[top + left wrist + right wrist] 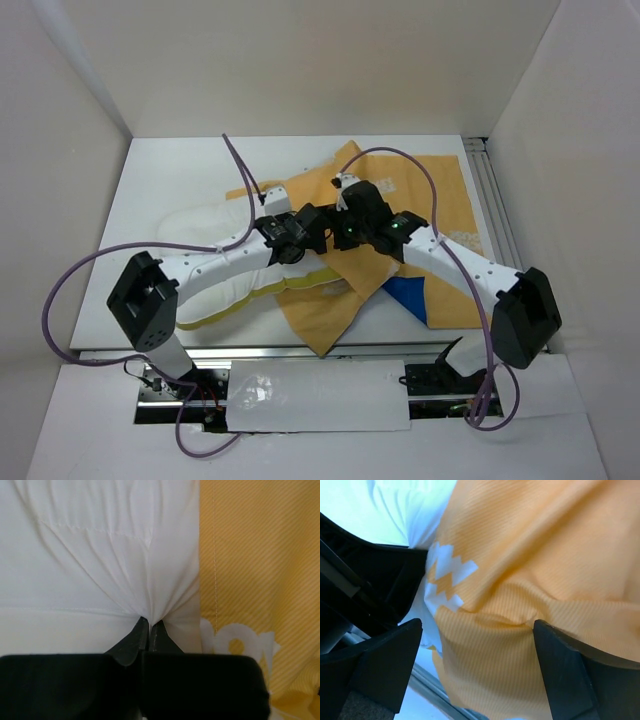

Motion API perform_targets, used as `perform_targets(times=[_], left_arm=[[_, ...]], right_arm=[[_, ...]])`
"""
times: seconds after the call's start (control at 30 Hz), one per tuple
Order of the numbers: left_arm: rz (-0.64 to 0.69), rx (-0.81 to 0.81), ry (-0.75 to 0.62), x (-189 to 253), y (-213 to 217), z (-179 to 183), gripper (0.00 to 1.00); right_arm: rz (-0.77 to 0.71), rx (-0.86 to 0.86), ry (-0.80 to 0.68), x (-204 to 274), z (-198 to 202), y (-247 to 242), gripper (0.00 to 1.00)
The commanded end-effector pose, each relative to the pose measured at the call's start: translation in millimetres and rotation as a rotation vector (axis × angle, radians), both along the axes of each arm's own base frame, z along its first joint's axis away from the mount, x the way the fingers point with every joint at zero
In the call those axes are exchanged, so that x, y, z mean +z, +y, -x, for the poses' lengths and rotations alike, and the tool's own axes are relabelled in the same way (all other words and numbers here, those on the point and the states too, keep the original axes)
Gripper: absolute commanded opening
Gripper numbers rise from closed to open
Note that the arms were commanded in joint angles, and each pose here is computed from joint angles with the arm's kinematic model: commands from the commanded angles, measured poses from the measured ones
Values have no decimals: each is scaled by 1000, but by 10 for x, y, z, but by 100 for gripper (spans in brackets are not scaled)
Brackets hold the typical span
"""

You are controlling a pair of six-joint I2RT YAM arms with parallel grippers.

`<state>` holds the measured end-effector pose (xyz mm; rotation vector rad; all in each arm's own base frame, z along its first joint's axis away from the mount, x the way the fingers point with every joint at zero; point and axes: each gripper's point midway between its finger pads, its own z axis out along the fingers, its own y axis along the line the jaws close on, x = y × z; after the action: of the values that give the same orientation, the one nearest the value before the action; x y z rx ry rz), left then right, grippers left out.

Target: Put the pillow into the pillowcase

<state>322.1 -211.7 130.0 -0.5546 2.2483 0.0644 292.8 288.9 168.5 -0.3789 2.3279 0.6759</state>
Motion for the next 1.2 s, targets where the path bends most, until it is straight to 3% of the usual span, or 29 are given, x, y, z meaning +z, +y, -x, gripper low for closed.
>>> perform_targets(times=[0.0,0.23,0.43,0.6,0.73,0.8,0.97,1.07,1.17], left_arm=[[91,-55,-118,159,-265,-262,0],[99,-241,-68,-132,-631,-405,1],[171,-413,0,-338,-816,-806,22],[99,-581,-73,-126,-807,-874,52],[-4,-746,-95,-41,-710,-591,67],[-108,-791,-88,-8,-596,-519,100],[-418,-905,-40,-176,-487,-307,100],[-489,-996,-18,-365,-517,-244,100],[-472,-1104,-45,-438,-613,-168,100]], right_arm=[[21,-94,-71,254,37,-328,100],[47,-235,-9,-66,-51,-741,100],[13,-284,8,-176,-256,-966,100],[2,-277,27,-456,-480,-1043,99],[-24,-266,68,-693,-687,-1003,95],[-51,-258,51,-662,-837,-997,95],[-48,-253,44,-587,-1056,-1010,95],[-39,-283,9,-417,-1057,-1146,95],[-16,-302,2,-306,-954,-1264,95]])
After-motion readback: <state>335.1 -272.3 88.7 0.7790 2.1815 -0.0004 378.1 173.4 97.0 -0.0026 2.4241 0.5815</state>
